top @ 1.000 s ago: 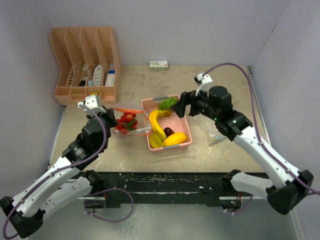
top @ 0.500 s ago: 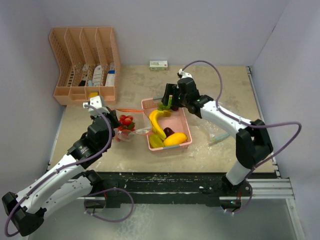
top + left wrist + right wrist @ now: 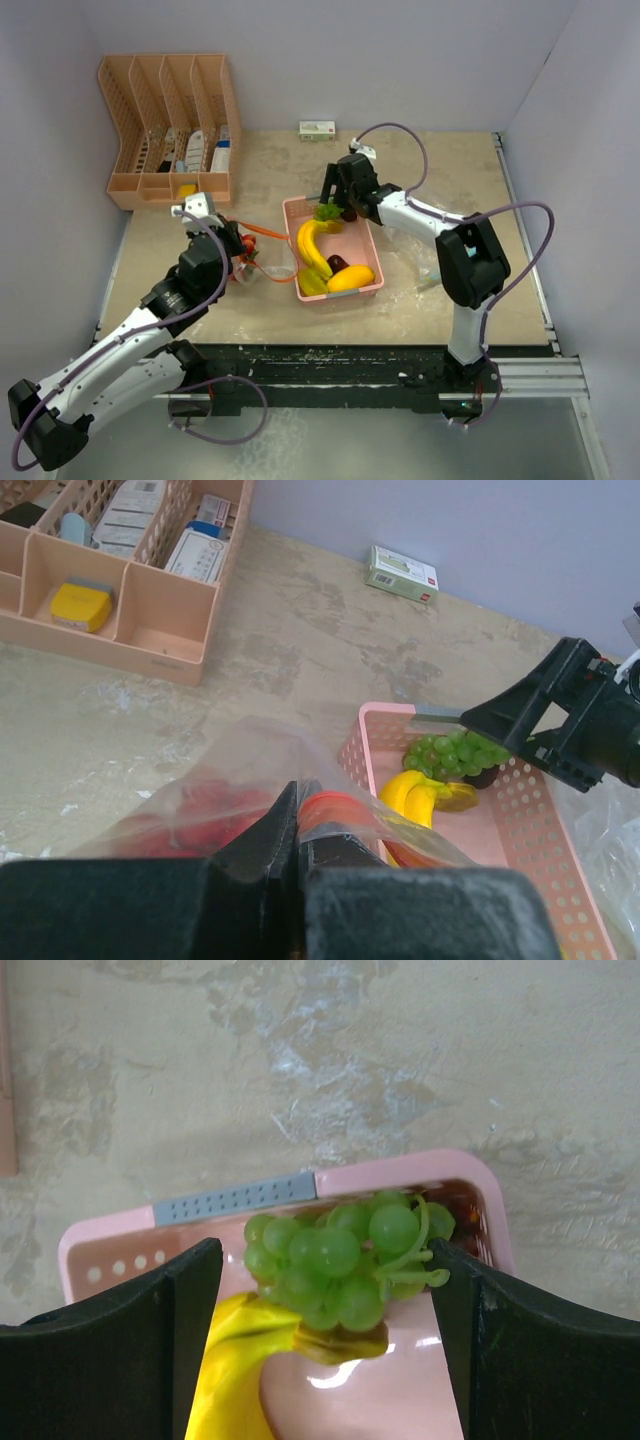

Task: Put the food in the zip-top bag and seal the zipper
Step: Pick up the fake fruit from the bin.

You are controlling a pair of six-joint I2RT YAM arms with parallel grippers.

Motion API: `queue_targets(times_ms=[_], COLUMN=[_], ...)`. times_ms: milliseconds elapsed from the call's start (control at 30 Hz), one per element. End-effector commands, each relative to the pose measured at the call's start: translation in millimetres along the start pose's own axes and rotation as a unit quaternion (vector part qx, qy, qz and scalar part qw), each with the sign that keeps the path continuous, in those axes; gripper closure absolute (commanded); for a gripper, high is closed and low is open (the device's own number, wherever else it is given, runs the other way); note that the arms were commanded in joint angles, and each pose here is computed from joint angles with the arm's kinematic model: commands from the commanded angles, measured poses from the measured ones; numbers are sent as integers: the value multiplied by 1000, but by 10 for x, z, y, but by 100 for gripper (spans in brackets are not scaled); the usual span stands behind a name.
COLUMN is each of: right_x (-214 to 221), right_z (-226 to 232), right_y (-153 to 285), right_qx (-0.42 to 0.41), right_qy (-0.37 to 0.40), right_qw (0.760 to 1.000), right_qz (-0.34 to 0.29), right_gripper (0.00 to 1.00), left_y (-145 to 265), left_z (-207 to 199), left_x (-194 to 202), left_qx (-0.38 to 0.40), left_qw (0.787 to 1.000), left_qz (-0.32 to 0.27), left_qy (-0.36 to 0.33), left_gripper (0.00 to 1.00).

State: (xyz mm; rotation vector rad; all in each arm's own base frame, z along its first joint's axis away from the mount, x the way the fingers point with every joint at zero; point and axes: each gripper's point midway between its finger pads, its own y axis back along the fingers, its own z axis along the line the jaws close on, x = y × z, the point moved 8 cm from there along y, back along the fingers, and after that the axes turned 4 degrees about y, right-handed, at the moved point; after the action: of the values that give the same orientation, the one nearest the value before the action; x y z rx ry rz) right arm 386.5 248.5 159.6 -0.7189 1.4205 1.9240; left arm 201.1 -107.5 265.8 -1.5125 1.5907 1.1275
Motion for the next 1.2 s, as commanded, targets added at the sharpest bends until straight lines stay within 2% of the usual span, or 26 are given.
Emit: queue_targets(times_ms=[0,100,200,267,367,500,833,1167], right_x=[-236,-196,-162,-143,-112,-172,-625,-793], right_z=[48,29,24,15,-7,-5,-51,24], right_y=[-97,-186,-261,-283,-255,-64,958,2050], right_qx=[27,40,40,43,41,24,-29,-184], right_qy=[-9,-9,-5,-2,-3,-6,21,106], right_qw=[999,998,998,998,999,998,987,957], right_qz=[-42,-38,-39,-35,-34,-52,-156,-197], right_gripper=[16,17,29,44,73,100,100,100], left_y=[-47,-61,-56,-56,-55,-62,-159,-323], left_z=[-132,-126,-110,-105,-103,-107,-123,-235], left_x=[-65,-38,-35,-40,-47,-55,44,201], left_qx=[30,27,26,26,25,23,6,11], left_qw=[999,999,999,999,999,999,1000,1000], left_qz=[-16,-13,-17,-19,-21,-22,-13,8], left_qy=[24,21,20,19,17,16,-3,-22], left_gripper=[100,100,100,100,100,100,100,100])
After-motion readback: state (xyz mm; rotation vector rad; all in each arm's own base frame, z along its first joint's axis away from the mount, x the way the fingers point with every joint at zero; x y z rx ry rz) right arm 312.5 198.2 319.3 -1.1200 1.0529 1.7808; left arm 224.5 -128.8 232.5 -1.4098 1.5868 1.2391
